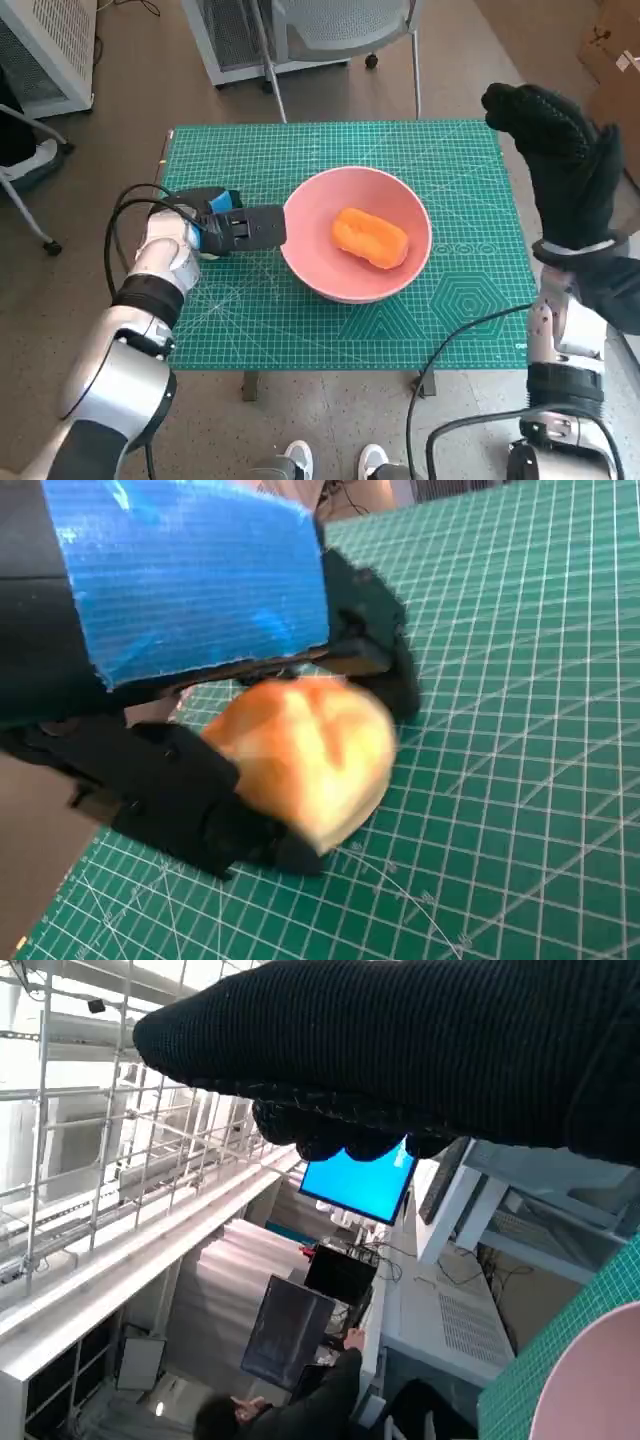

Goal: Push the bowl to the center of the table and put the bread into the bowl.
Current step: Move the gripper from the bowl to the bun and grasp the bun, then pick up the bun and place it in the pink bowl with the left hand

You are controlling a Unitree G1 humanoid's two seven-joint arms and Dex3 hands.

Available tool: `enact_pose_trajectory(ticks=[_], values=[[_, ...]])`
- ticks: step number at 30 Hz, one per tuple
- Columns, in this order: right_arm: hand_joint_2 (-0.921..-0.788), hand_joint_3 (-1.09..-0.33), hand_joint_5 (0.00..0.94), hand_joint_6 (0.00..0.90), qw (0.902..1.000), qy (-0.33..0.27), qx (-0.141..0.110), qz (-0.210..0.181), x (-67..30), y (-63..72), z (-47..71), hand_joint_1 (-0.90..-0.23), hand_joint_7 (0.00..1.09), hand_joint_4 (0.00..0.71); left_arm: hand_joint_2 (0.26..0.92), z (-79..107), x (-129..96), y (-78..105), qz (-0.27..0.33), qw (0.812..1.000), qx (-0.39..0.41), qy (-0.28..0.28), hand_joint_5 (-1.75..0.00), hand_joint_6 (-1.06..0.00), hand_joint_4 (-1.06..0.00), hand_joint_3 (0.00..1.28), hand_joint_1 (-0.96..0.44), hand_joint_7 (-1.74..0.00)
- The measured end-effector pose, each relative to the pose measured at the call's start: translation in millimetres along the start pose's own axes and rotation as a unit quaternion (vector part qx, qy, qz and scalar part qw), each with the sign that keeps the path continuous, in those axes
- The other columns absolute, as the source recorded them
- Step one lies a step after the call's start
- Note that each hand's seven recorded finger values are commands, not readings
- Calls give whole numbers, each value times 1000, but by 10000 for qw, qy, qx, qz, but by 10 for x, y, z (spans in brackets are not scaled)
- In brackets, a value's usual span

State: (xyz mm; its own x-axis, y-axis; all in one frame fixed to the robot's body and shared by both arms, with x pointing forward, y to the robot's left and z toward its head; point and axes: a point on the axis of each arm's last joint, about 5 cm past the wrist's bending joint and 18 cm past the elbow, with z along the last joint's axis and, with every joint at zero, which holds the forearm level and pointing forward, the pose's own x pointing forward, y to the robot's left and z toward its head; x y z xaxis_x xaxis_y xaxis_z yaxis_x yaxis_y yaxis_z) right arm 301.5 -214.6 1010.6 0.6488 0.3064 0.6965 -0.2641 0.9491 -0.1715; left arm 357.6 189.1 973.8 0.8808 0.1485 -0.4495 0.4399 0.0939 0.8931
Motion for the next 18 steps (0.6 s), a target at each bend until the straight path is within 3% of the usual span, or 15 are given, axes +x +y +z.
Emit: enact_pose_trajectory(ticks=[4,13,18], values=[[-921,-744,1,411,10000,9,21,-23,-16,-5,5,-639,7,286,911,16,-27,104,193,9993,-95,-308,-1221,-612,-667,102,2,-1153],[-921,-743,1,409,10000,-13,36,-18,-6,-2,13,-640,6,287,916,167,-253,500,1230,9818,-430,-1380,-1293,-681,-693,64,3,-971],[-921,-742,1,410,10000,-30,32,-16,1,-2,16,-640,6,288,917,258,-405,558,1672,9650,-523,-1954,-1165,-660,-741,41,3,-1072]])
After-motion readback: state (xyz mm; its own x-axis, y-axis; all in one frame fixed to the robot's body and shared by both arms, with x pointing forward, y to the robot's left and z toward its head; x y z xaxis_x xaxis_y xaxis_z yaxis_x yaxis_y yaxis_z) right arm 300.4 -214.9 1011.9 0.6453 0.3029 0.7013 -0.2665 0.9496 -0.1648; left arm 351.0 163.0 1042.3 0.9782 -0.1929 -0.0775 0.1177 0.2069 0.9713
